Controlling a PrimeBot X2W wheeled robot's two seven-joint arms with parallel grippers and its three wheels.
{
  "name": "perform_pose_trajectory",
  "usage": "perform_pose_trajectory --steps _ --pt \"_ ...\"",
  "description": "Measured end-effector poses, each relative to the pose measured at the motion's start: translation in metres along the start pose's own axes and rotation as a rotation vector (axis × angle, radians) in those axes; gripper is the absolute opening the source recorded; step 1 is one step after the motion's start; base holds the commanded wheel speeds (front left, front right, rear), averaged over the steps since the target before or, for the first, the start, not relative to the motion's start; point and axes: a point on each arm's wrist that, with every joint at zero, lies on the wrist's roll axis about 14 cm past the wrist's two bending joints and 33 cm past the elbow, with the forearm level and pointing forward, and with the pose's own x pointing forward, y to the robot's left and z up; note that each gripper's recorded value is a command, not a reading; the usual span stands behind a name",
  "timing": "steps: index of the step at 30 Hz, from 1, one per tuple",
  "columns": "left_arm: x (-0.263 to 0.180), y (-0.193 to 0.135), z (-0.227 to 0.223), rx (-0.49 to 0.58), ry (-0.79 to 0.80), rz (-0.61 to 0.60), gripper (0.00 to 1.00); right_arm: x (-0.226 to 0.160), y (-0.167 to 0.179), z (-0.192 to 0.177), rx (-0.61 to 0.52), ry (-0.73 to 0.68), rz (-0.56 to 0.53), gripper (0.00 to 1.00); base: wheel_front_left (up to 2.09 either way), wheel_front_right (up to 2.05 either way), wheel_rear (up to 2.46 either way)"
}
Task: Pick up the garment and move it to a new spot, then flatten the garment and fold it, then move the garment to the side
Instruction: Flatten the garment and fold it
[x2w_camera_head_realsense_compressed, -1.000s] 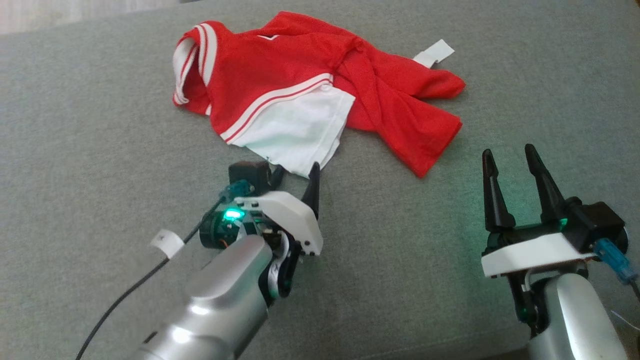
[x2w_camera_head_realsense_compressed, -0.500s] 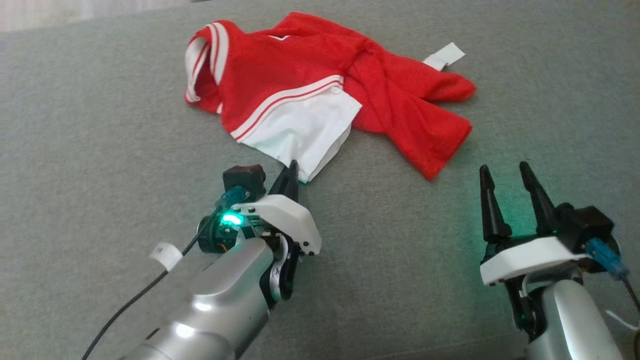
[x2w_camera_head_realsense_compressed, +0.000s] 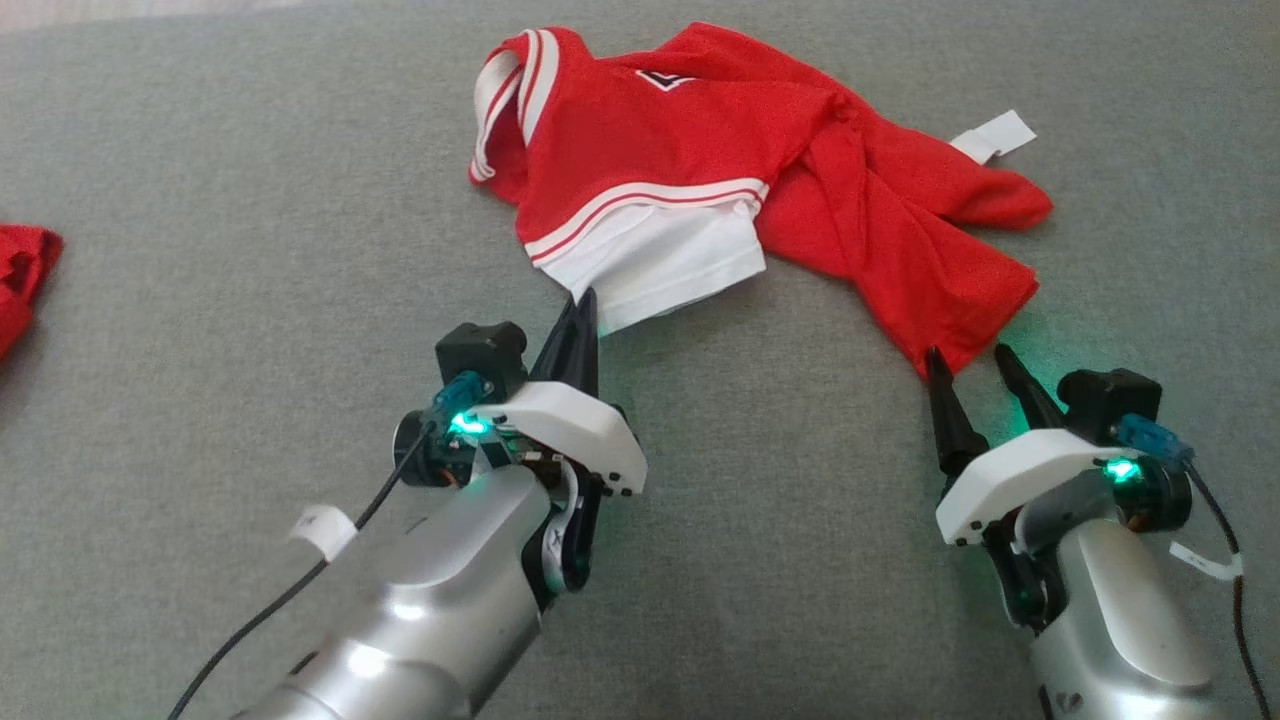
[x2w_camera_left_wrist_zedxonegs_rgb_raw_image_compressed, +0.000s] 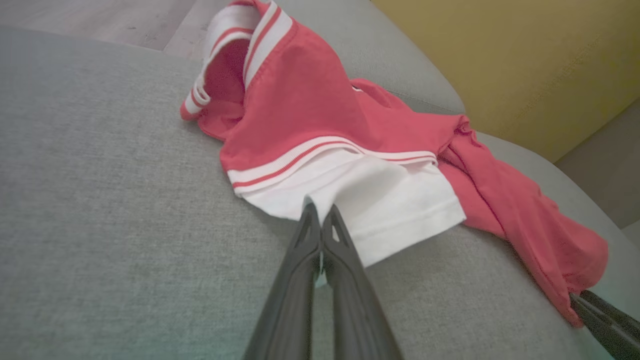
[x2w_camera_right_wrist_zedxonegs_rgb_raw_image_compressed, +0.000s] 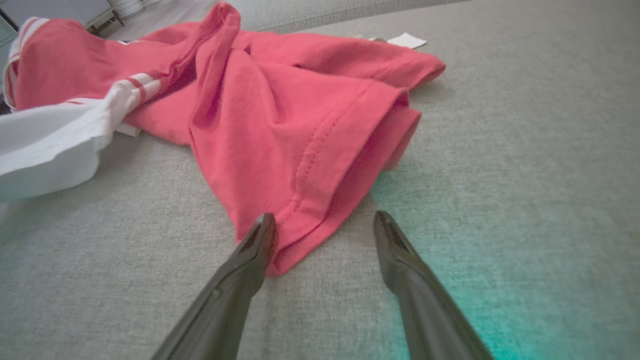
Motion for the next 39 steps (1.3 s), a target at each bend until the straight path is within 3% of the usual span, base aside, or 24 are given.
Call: perform_pose_trajectory --steps 4,8,9,16,25,33,39 --pt "-0.004 0.004 0.012 -0.019 -0.042 0.01 0.0 0.006 0.007 -0.004 -0.016 0.031 0.021 0.99 0.0 0.0 0.0" --pt "-0.006 0.008 0.018 -0.028 -0.065 0.018 0.0 0.011 0.016 -0.003 -0.034 0.046 0.049 0.26 0.0 0.0 0.0" --pt "-0.007 0.009 0.019 -0.034 -0.07 0.021 0.0 0.011 0.018 -0.004 -0.038 0.053 0.055 0.0 0.0 0.0 0.0" --pt "-0.016 0.018 0.038 -0.043 -0.134 0.04 0.0 0.006 0.024 0.011 -0.028 -0.016 0.069 0.0 0.0 0.0 0.0" --pt "-0.053 0.009 0.127 -0.043 -0.388 -0.024 0.0 -0.023 0.017 0.119 -0.063 -0.382 0.037 0.0 0.0 0.0 0.0" --pt "-0.121 -0.019 0.215 0.085 -0.642 -0.107 0.0 -0.092 0.021 0.202 -0.134 -0.659 0.014 0.0 0.0 0.0 0.0" --pt "-0.216 -0.083 0.295 0.228 -0.901 -0.267 0.0 -0.187 0.041 0.286 -0.2 -0.955 0.017 0.0 0.0 0.0 0.0"
